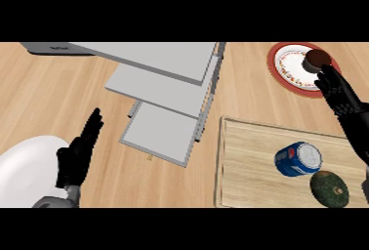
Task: Pick the can from the tray and place it in the tiered shelf
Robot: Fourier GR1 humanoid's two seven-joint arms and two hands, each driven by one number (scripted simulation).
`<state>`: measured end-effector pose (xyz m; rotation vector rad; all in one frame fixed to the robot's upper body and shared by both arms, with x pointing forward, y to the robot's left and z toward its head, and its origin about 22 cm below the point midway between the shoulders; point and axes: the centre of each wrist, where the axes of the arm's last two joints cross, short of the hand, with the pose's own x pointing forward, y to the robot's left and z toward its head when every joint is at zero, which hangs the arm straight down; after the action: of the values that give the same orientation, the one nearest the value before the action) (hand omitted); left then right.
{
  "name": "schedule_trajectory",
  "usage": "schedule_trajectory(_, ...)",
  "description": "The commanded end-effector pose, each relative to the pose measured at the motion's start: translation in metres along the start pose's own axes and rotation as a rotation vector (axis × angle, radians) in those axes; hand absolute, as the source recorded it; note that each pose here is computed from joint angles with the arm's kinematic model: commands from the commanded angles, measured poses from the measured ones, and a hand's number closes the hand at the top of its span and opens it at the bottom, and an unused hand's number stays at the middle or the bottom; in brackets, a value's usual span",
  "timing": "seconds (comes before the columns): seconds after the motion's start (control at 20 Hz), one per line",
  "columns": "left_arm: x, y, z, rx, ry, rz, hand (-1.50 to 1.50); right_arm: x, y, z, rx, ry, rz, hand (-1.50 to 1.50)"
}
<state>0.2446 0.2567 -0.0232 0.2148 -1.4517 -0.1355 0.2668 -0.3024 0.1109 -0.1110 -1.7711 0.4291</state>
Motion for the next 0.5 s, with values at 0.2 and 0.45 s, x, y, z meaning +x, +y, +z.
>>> schedule_trajectory(0.2,-0.032,0.039,0.012,0.12,0.273,0.107,0.0,0.021,-0.077,0.048,-0.514,0.013,0.176,1.5)
schedule_trajectory(0.45,-0.038,0.035,0.022,0.086,0.373,0.205,0.0,-0.027,-0.102,0.122,-0.747,0.515,0.212,1.5)
